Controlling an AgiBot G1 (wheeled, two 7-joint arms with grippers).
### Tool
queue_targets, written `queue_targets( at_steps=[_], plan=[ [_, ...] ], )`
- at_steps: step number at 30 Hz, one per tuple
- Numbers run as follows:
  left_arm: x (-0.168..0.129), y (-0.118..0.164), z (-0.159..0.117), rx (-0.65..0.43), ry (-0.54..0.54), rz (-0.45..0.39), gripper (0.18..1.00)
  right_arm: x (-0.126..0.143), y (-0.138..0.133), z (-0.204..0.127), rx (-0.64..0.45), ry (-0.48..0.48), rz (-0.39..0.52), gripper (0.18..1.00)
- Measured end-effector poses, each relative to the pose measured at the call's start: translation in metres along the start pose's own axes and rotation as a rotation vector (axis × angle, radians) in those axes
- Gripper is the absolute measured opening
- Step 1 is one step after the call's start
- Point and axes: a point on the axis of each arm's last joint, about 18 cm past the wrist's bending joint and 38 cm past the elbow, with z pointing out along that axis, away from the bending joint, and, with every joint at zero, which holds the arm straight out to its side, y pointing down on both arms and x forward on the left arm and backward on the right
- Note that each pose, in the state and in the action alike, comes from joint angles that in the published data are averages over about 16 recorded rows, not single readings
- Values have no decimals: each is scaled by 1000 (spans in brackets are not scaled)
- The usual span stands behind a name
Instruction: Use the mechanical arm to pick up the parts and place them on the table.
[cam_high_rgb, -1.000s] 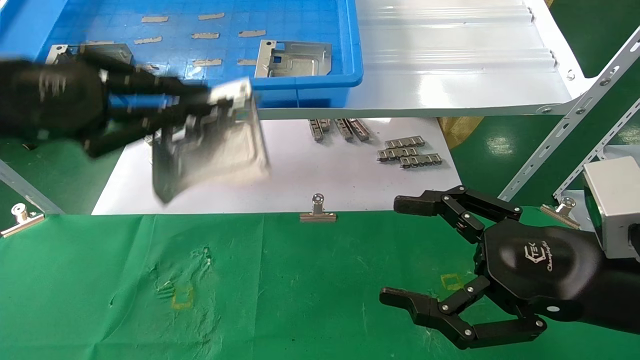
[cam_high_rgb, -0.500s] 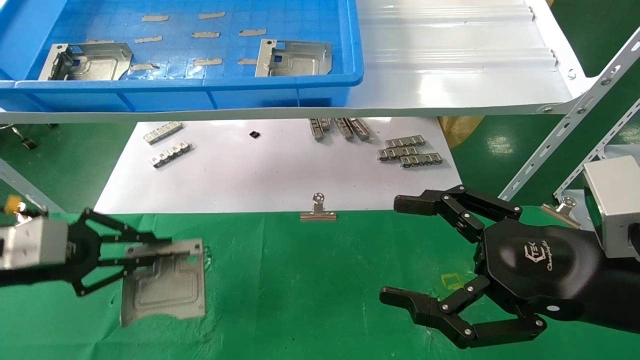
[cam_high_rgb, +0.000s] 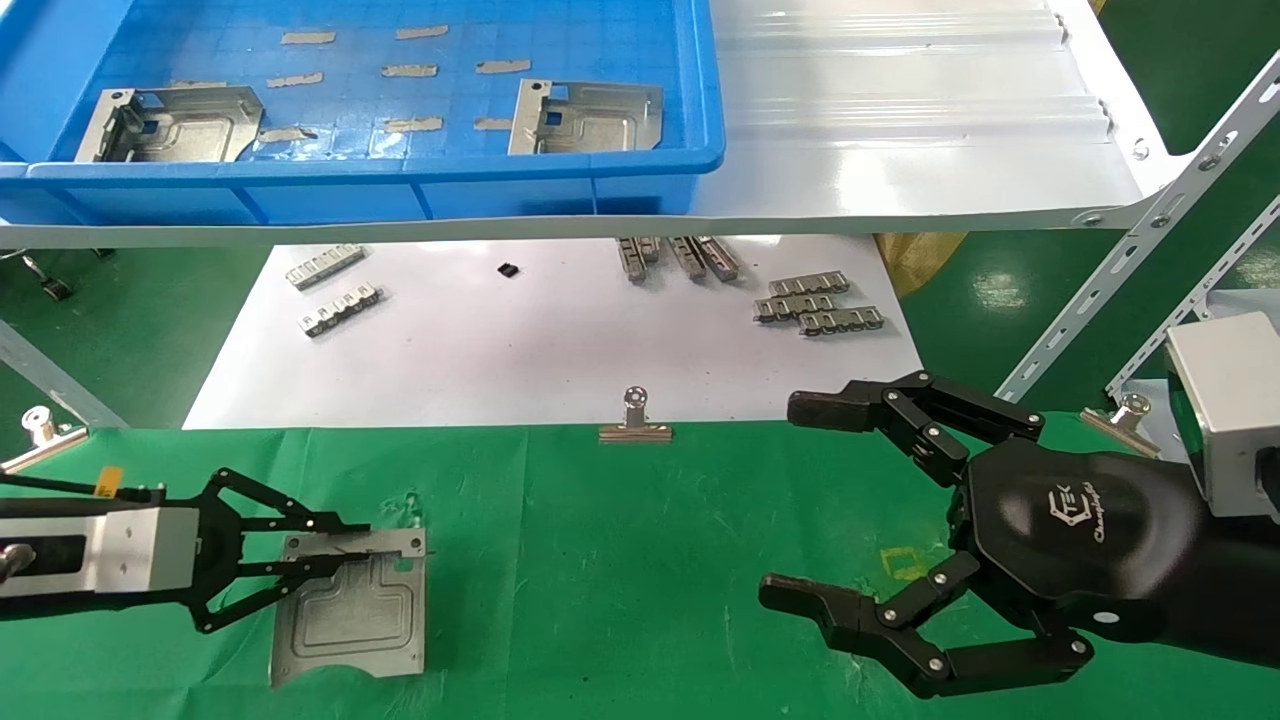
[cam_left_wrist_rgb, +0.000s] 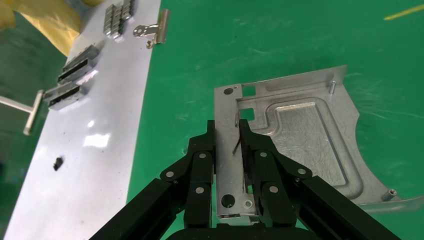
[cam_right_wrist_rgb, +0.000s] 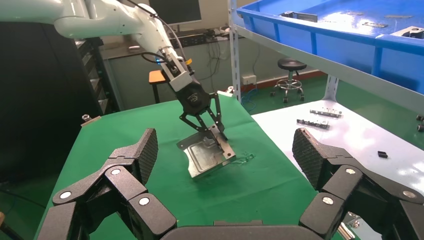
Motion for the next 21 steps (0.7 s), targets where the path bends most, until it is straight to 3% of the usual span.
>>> queue_targets(
  at_steps=[9,21],
  plan=[
    [-10,1,1,-10,-18,11,319,0,0,0,0,0,0,1001],
    [-26,-6,-10,44,-108,-173,498,0,0,0,0,0,0,1001]
  ],
)
